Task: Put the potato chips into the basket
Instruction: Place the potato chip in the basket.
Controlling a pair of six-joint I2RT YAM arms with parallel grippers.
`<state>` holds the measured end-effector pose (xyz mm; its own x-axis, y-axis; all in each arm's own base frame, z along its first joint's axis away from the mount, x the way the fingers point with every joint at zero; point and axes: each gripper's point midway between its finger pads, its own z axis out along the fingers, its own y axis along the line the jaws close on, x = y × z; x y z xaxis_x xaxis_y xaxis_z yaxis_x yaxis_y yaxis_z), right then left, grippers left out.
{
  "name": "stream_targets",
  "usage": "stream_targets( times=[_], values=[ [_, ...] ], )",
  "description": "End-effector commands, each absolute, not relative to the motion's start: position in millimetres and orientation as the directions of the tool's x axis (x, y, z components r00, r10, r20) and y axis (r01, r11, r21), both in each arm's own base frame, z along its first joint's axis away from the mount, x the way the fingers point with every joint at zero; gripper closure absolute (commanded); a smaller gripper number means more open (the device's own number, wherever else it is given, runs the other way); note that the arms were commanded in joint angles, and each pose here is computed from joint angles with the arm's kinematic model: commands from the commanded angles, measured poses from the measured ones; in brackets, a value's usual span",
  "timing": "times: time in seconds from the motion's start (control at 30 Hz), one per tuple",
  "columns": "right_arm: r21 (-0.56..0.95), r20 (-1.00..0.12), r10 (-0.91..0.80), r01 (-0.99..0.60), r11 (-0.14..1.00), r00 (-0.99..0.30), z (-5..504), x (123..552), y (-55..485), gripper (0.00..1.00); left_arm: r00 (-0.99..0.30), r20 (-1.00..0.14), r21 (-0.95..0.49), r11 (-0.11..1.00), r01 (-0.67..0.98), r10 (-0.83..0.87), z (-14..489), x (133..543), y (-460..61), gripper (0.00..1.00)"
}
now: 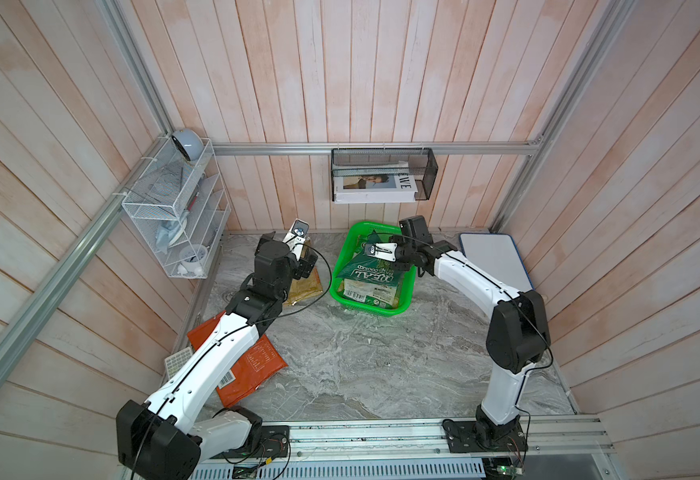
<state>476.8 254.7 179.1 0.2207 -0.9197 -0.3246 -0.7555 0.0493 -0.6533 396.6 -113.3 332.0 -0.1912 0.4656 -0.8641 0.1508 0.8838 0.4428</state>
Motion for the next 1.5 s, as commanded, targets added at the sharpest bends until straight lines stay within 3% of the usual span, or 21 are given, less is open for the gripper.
stream_targets(
  times=[0.0, 0.37, 0.5, 0.7, 0.73, 0.8, 0.83, 0.87, 0.97, 1.1, 1.23, 1.37, 1.47],
  values=[
    [-0.684, -0.266, -0.918, -0.728, -0.036, 0.295, 182, 480, 257, 1.0, -0.224, -0.846, 0.454, 0.874, 0.173, 0.484, 318, 402, -115, 0.0],
    [-0.853, -0.118, -0.834, -0.485, -0.194, 0.539, 176, 499, 277, 1.0, -0.22, -0.856, 0.43, 0.881, 0.198, 0.467, 314, 403, -121, 0.0],
    [-0.909, -0.086, -0.842, -0.388, -0.152, 0.533, 188, 520, 284, 1.0, -0.222, -0.856, 0.429, 0.881, 0.199, 0.467, 313, 404, -121, 0.0],
    [-0.895, -0.134, -0.847, -0.43, -0.12, 0.515, 176, 521, 289, 1.0, -0.225, -0.853, 0.434, 0.879, 0.195, 0.471, 314, 404, -120, 0.0],
    [-0.894, -0.143, -0.853, -0.436, -0.106, 0.502, 171, 519, 289, 0.95, -0.226, -0.852, 0.436, 0.879, 0.192, 0.472, 314, 404, -119, 0.0],
    [-0.897, -0.158, -0.867, -0.435, -0.073, 0.472, 164, 517, 287, 0.68, -0.224, -0.852, 0.439, 0.88, 0.183, 0.472, 316, 403, -118, 0.0],
    [-0.9, -0.184, -0.875, -0.434, -0.033, 0.448, 162, 516, 286, 0.54, -0.224, -0.853, 0.44, 0.88, 0.18, 0.472, 317, 403, -117, 0.0],
    [-0.901, -0.223, -0.88, -0.433, 0.021, 0.419, 164, 516, 285, 0.47, -0.222, -0.854, 0.439, 0.88, 0.18, 0.471, 318, 403, -117, 0.0],
    [-0.86, -0.329, -0.876, -0.495, 0.123, 0.353, 166, 503, 284, 0.4, -0.221, -0.857, 0.433, 0.883, 0.182, 0.466, 318, 403, -118, 0.0],
    [-0.657, -0.51, -0.836, -0.719, 0.226, 0.203, 173, 469, 286, 0.39, -0.222, -0.861, 0.423, 0.886, 0.188, 0.458, 319, 402, -120, 0.0],
    [-0.399, -0.655, -0.755, -0.839, 0.37, -0.022, 188, 445, 291, 0.39, -0.214, -0.867, 0.417, 0.89, 0.185, 0.451, 322, 401, -119, 0.0],
    [-0.177, -0.729, -0.639, -0.834, 0.522, -0.246, 192, 439, 297, 0.41, -0.209, -0.872, 0.409, 0.894, 0.183, 0.442, 326, 400, -119, 0.0],
    [-0.059, -0.724, -0.555, -0.766, 0.64, -0.409, 179, 448, 301, 0.45, -0.212, -0.874, 0.403, 0.896, 0.187, 0.438, 325, 400, -120, 0.0]
  ],
)
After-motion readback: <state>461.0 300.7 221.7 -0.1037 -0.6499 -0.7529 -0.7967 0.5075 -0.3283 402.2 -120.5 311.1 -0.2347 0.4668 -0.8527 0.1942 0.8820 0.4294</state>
